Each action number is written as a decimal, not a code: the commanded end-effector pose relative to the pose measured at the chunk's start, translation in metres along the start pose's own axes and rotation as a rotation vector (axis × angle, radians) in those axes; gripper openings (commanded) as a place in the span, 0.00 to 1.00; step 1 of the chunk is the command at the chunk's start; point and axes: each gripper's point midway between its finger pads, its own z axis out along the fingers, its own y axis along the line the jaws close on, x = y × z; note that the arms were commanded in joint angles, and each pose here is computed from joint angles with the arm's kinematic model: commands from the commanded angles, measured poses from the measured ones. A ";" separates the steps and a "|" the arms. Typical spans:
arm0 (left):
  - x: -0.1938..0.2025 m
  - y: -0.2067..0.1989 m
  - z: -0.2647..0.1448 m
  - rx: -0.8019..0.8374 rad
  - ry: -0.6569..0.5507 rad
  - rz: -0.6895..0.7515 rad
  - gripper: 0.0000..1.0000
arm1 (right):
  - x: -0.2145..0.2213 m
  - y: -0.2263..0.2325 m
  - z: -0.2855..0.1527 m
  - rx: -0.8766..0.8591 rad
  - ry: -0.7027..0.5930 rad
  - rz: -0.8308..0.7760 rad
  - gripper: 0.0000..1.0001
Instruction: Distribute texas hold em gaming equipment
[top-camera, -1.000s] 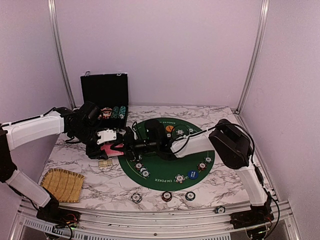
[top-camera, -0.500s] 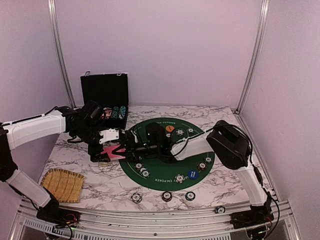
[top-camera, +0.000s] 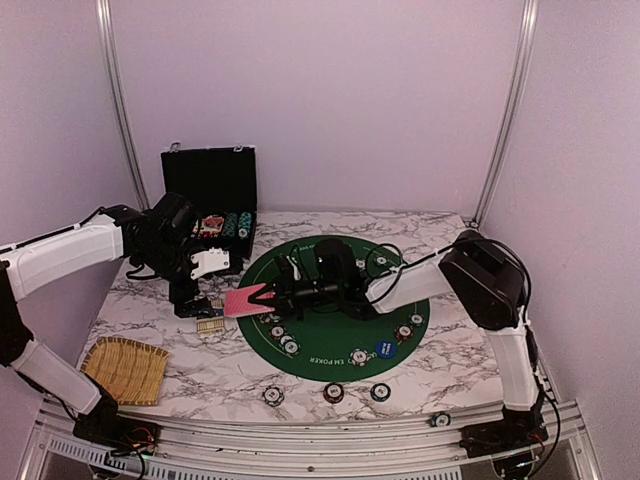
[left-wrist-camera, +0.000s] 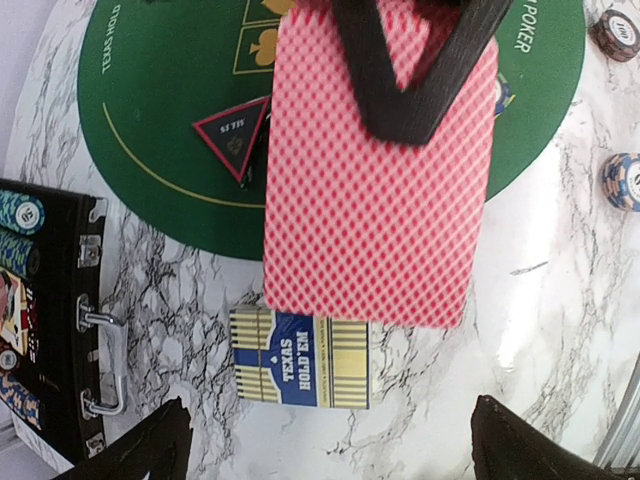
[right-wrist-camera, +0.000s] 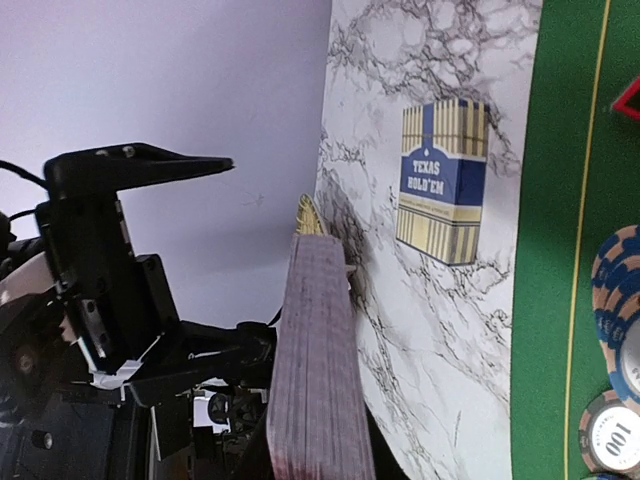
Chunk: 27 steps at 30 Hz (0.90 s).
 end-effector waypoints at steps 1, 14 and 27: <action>0.012 0.015 -0.012 -0.030 0.024 -0.054 0.99 | -0.015 0.053 -0.021 -0.002 -0.052 -0.169 0.13; 0.023 0.021 -0.007 -0.044 0.031 -0.127 0.99 | -0.022 -0.031 -0.129 0.989 0.022 -0.452 0.08; 0.023 0.013 -0.007 -0.029 0.010 -0.132 0.99 | -0.012 -0.059 -0.144 1.236 0.171 -0.501 0.06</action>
